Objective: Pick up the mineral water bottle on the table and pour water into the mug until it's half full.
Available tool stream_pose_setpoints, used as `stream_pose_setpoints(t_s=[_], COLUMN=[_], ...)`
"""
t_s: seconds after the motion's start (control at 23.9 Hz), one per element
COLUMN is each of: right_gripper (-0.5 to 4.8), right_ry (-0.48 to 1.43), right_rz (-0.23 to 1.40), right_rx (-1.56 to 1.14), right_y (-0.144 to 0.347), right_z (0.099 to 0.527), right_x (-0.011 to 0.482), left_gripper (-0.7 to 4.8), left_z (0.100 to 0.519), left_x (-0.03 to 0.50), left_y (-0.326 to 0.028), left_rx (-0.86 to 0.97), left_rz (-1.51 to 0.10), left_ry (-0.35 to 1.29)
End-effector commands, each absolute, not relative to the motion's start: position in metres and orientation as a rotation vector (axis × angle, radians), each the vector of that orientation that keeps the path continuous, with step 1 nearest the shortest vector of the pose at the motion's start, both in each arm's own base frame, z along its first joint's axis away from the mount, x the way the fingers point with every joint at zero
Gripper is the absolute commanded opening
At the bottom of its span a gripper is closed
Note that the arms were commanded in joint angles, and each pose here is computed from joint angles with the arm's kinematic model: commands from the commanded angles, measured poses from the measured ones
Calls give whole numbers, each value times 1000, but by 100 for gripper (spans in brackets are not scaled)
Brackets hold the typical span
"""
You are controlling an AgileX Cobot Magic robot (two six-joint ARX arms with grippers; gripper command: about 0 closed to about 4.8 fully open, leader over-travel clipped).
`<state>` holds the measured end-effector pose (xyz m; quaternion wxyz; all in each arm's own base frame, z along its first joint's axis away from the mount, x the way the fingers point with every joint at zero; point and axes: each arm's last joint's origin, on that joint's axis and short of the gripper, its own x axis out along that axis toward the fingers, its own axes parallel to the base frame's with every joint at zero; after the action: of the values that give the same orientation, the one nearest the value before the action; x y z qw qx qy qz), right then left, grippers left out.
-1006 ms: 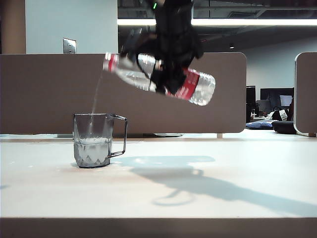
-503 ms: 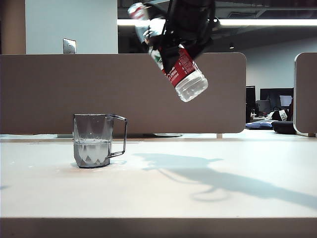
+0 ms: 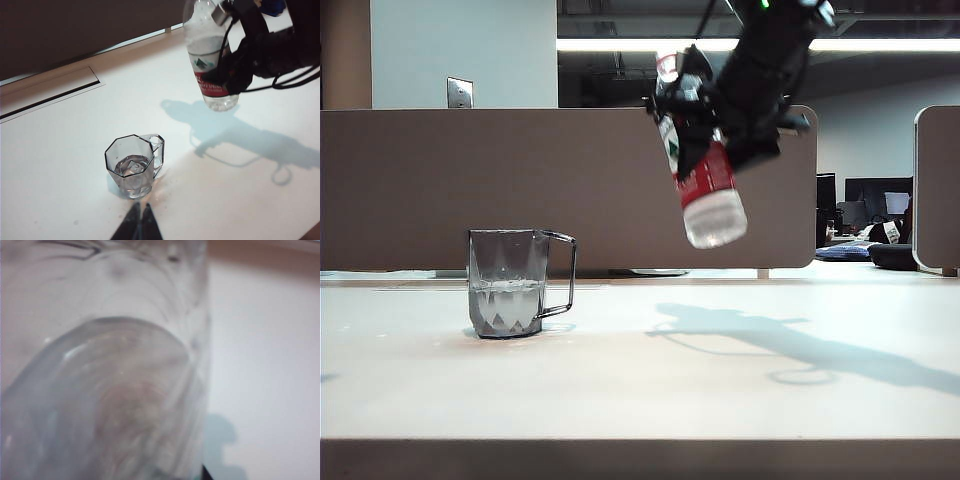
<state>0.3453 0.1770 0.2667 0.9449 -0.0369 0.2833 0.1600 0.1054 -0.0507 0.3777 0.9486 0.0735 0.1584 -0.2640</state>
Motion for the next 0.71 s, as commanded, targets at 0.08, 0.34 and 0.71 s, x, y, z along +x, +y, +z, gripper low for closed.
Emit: stream_pose_setpoints(t_s=[0.08,0.34,0.71], right_gripper=[200,202,216], right_ry=[516,423,359], right_rz=[347,349,279], right_rx=[-46,1,81], right_y=[174,165,158], right_z=[253,219,200], right_x=[338,321,312], left_gripper=[-5,-5,-5], left_z=[380,379,376], left_x=[105,105,104], left_y=[-49,-49,-49], left_rx=[156,159,165], left_rz=[-495,-495,-489], left_ry=[309,319,346])
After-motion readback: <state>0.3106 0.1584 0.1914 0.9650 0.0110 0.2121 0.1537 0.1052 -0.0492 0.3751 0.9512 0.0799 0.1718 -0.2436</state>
